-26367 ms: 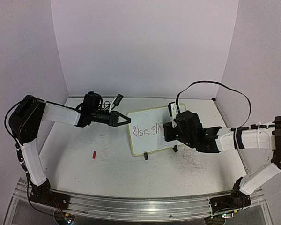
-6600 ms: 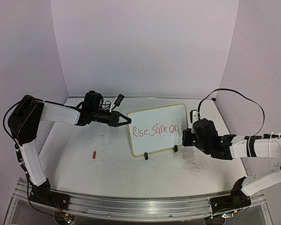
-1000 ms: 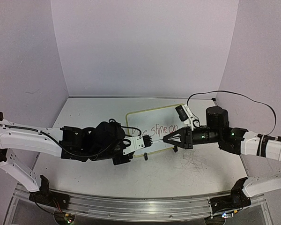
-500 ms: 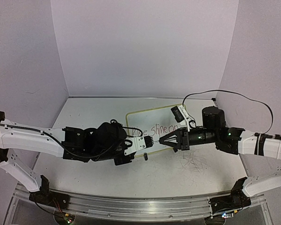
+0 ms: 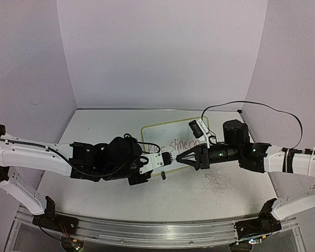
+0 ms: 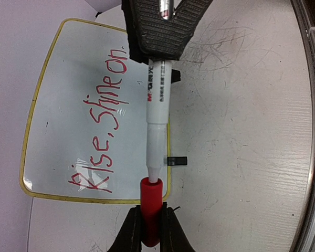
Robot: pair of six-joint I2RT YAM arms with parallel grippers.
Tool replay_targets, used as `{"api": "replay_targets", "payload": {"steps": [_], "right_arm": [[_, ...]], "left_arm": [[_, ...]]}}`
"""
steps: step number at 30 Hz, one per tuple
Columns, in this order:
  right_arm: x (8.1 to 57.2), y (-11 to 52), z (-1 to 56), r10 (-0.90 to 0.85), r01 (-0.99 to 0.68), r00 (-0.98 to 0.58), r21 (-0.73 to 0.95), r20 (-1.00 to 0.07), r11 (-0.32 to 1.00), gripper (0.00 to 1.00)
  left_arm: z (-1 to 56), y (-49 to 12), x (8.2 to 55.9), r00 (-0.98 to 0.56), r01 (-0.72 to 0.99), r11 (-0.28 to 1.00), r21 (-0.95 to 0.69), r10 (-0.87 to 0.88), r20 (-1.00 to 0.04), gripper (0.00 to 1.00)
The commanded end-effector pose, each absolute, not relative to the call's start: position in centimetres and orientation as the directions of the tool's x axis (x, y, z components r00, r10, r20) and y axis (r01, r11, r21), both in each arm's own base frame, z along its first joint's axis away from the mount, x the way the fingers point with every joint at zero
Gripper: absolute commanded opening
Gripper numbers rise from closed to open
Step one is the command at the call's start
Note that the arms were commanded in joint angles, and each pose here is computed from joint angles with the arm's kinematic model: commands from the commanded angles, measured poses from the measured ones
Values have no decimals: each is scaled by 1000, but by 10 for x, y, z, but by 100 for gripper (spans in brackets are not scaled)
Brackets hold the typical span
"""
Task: Write a sentence on the whiteboard
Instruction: Insert the whiteboard marker without the cap into the center of the board.
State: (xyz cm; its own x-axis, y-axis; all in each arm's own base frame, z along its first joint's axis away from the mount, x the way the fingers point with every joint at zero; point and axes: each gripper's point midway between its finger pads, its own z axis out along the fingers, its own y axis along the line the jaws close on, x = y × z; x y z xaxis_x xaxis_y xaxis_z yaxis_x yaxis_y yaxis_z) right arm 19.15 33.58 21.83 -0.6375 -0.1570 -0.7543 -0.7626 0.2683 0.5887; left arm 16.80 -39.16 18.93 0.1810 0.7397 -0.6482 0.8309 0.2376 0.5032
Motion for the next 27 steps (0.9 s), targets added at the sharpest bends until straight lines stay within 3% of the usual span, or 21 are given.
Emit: {"api": "replay_targets", "payload": {"steps": [1,15,27], "right_arm": [[197,347,243,-119,-802,-585,551,-802,230,0],[194,363,222,-159,-784,-616,581,-771,218,0],[157,433,189,-200,-721,-688,688,-697,83,0]], "left_arm": [[208,-403,167,203,828,251,501,700,-685,0],[228,-424,164,244,816,244,523,675,-696,0],[254,-460,138,297,820,259,511,571,-765,0]]}}
